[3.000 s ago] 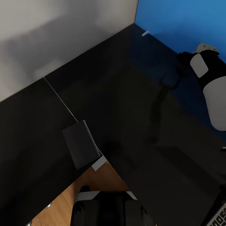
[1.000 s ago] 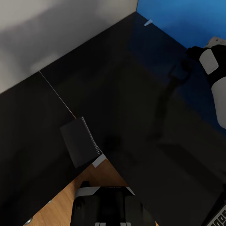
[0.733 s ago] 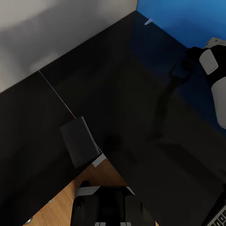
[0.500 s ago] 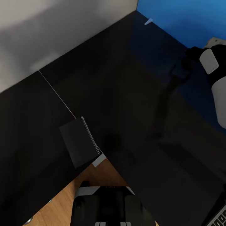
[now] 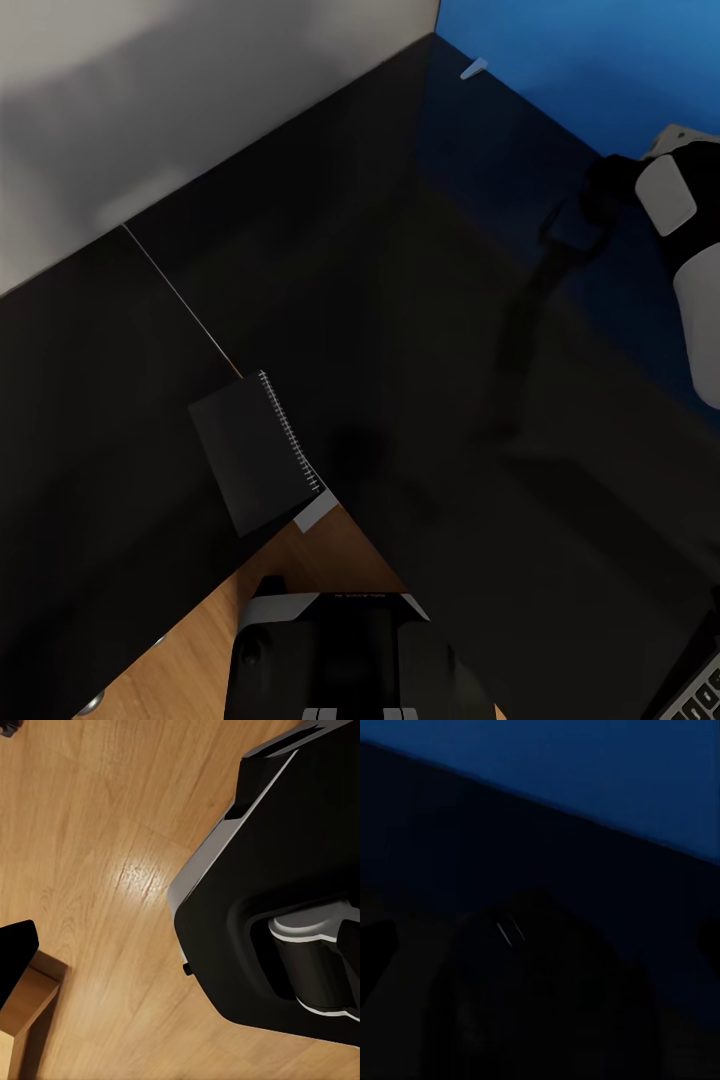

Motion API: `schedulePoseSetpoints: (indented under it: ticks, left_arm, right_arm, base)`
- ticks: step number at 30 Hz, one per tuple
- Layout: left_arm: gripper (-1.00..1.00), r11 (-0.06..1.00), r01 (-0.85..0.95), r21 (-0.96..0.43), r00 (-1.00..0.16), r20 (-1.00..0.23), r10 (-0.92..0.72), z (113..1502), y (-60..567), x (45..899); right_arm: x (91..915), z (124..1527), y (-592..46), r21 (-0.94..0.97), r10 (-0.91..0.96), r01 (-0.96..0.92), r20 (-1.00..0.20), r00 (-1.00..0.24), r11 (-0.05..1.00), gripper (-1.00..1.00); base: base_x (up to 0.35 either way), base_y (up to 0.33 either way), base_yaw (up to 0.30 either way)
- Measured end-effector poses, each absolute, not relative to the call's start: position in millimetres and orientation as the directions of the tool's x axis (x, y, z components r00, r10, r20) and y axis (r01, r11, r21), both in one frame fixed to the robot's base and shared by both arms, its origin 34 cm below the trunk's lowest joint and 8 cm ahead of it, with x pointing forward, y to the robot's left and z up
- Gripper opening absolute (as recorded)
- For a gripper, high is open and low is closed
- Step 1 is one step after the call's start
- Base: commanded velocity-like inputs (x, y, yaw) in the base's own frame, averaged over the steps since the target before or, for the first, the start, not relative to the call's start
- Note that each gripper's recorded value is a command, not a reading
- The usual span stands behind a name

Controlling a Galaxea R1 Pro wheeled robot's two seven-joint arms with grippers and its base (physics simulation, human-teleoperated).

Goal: In the bedroom, organize the workspace by keeping the computer under the desk, ensuring the monitor is on the desk, placing the keyboard on the desk next to the monitor, placing the mouse on the desk next to the keyboard, moving the folder from the swivel chair onto the desk next to the mouse, stacking the notebook on top of the folder with the pen on top of the notebook, and positioning the swivel chair next to the desk.

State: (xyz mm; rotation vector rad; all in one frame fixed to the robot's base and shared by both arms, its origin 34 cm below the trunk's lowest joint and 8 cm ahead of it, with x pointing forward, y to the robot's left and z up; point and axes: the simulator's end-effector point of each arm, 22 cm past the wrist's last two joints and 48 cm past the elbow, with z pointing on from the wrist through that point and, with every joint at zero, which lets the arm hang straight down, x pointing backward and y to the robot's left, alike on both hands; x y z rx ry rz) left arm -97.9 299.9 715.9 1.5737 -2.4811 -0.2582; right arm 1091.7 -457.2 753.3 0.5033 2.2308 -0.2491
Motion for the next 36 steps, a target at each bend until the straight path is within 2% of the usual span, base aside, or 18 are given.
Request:
schedulePoseSetpoints:
  ticks: [36]
  left_arm:
    - [1.0, 0.421, -0.867, 0.267, -0.416, 0.078, -0.906, 721, 300, -102]
  right_arm:
    - [1086, 729, -456, -0.021, 0.273, 0.431, -0.747, -0.607, 0.902, 1.0]
  base:
    - [0.0, 0.0, 0.002]
